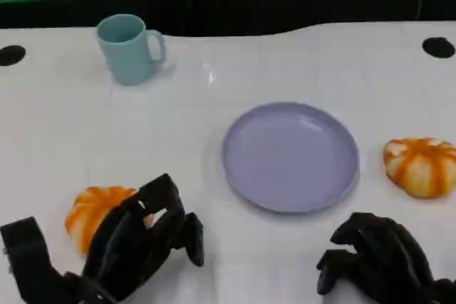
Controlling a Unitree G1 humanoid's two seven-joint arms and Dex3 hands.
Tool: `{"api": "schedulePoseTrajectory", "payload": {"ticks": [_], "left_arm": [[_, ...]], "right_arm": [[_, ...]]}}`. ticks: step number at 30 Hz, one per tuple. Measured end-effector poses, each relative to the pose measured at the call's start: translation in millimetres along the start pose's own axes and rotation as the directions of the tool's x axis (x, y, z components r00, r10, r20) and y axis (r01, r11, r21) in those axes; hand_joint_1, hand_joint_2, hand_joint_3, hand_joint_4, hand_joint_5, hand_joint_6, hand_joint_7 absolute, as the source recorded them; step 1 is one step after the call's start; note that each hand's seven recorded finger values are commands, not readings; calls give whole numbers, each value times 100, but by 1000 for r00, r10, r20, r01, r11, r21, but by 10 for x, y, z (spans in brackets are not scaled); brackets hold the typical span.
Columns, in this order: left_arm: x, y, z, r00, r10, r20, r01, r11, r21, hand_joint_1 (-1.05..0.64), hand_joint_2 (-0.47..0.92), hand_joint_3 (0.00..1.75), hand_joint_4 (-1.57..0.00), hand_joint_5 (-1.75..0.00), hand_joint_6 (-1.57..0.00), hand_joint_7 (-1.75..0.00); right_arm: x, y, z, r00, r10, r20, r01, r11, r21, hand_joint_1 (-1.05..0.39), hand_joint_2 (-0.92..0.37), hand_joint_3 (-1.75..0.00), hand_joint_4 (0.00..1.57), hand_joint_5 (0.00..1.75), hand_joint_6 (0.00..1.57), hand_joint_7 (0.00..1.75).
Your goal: Grasp the bread from the table and place it into the plate.
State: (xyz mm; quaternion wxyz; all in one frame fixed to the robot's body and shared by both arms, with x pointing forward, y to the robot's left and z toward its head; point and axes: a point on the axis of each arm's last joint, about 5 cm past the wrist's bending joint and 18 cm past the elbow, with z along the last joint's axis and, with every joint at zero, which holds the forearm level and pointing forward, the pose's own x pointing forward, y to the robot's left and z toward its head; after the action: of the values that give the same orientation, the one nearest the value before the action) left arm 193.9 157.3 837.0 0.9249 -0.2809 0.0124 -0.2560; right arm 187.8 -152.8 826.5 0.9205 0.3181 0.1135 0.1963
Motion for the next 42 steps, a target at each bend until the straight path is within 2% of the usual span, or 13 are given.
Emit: {"api": "schedulePoseTrajectory", "payload": {"ticks": [17,22,25,26,27,29,31,33,35,38,40,42], "left_arm": [[1,0,11,1000,-1,-1,1,1000,9,-70,92,25,-86,-175,-63,-175],[2,-1,13,1000,-1,-3,1,1000,6,-71,92,22,-81,-175,-53,-172],[1,-7,27,1000,-1,-2,1,1000,20,-71,92,26,-70,-175,-47,-154],[0,-9,35,1000,-3,2,3,999,35,-70,92,29,-63,-175,-45,-144],[0,-10,47,1000,-5,5,5,998,58,-67,92,31,-56,-175,-45,-125],[-2,-6,80,1000,-10,18,8,994,107,-66,92,33,-52,-175,-46,-114],[-7,2,115,999,-14,32,9,990,139,-64,92,34,-47,-163,-45,-78],[-12,15,162,999,-19,35,13,986,168,-63,92,34,-46,-160,-46,-69],[-18,28,211,999,-21,41,12,978,208,-60,92,29,-38,-144,-43,-51],[-37,54,380,998,-52,42,31,922,386,-57,92,24,-35,-134,-42,-41],[-24,65,540,996,-78,46,45,867,496,-63,92,19,-27,-122,-36,-30],[-18,57,681,996,-89,4,68,797,600,-62,92,14,-25,-108,-37,-18]], "right_arm": [[1,2,3,1000,2,3,-2,1000,1,-104,-73,0,155,79,157,37],[1,2,3,1000,2,3,-2,1000,1,-103,-73,0,155,78,157,37],[1,2,3,1000,2,3,-2,1000,1,-104,-73,0,156,78,157,38],[1,2,3,1000,2,3,-2,1000,1,-104,-73,0,156,78,157,38],[1,2,3,1000,2,3,-2,1000,1,-104,-73,0,156,78,157,38],[1,3,3,1000,2,3,-2,1000,1,-104,-73,0,156,78,157,38],[2,3,2,1000,2,3,-2,1000,1,-104,-73,0,156,77,157,38],[2,4,1,1000,2,3,-2,1000,1,-104,-73,0,156,77,157,37],[1,5,1,1000,3,3,-3,1000,1,-104,-73,0,156,78,157,39],[-5,11,5,1000,4,7,-4,1000,-1,-104,-73,0,156,78,157,39],[-10,9,4,1000,3,7,-3,1000,-1,-104,-73,0,156,78,157,38],[-9,11,3,1000,3,7,-3,1000,-1,-103,-73,0,155,78,157,36]]}}
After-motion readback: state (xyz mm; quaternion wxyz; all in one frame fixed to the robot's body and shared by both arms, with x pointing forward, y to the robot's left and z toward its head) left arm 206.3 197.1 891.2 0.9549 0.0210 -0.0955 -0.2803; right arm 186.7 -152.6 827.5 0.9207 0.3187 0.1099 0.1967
